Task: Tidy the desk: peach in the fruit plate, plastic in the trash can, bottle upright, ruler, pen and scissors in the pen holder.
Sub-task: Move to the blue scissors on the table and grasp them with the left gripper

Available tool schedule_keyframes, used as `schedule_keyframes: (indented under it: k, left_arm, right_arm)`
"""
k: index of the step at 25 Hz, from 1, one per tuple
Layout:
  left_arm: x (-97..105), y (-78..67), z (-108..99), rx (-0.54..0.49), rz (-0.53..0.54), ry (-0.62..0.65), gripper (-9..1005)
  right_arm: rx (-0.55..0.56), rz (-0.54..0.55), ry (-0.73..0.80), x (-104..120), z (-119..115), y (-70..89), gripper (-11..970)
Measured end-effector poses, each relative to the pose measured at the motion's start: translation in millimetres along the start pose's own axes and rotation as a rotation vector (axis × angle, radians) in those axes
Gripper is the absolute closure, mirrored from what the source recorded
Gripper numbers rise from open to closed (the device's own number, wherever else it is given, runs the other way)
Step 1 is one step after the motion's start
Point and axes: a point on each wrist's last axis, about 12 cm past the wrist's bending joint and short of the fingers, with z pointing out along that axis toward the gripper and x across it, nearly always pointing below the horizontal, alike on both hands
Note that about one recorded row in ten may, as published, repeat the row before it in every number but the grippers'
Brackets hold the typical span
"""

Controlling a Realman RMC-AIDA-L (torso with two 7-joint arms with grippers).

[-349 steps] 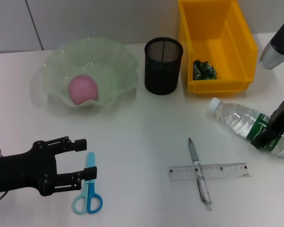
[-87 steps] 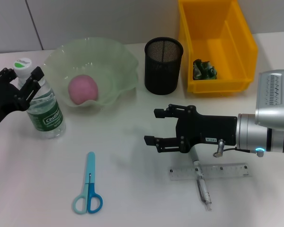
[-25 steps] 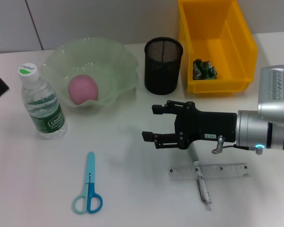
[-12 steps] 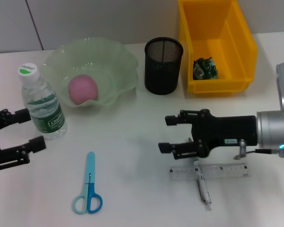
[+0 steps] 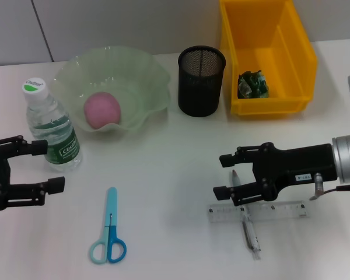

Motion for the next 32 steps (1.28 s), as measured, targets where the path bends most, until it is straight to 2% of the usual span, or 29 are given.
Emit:
schedule_keyframes:
  k: [6,9,10,11,13,14,15,16,19,25,28,32]
  left_arm:
    - [-5,2.9,5,0.008,-0.017,0.018,149]
    - [-3,3.8,4,-0.006,-0.075,0.03,149]
    - [-3,3.8,3,-0.014,-0.129,0.05,150]
    - [-3,3.8,3,-0.014,-0.129,0.05,150]
    - [-8,5.5,2,-0.029,-0.246,0.122,150]
    - [-8,5.5,2,-0.029,-0.246,0.122,151]
    - [-11,6.8,3,-0.036,-0.3,0.158,151]
    - [-14,9.1,8,-0.046,-0.418,0.234,151]
    - [-15,14.6,20,-0.089,-0.58,0.373,152]
    - [-15,23.2,33,-0.161,-0.683,0.488,153]
    - [-18,29.1,47,-0.194,-0.742,0.588,154]
    - [-26,33.2,65,-0.201,-0.782,0.66,155]
  right_arm:
    - [-0.008,0.008,0.013,-4,0,-1.8,151]
    - [-0.004,0.001,0.012,-7,-1,-3.2,151]
    - [-0.002,-0.007,0.017,-10,0,-4.9,151]
    - [-0.002,-0.007,0.017,-10,0,-4.9,152]
    - [-0.002,-0.019,0.035,-13,-1,-7.8,152]
    - [-0.002,-0.019,0.035,-13,-1,-7.8,152]
    - [-0.004,-0.022,0.05,-16,-1,-9.4,152]
    - [-0.005,-0.023,0.057,-17,-1,-9.8,152]
    - [-0.003,-0.041,0.083,-20,-3,-11.3,153]
    - [0.0,-0.06,0.119,-24,-3,-12.8,152]
    - [0.007,-0.053,0.138,-27,-1,-14.8,152]
    - [0.01,-0.048,0.143,-33,1,-16.5,152]
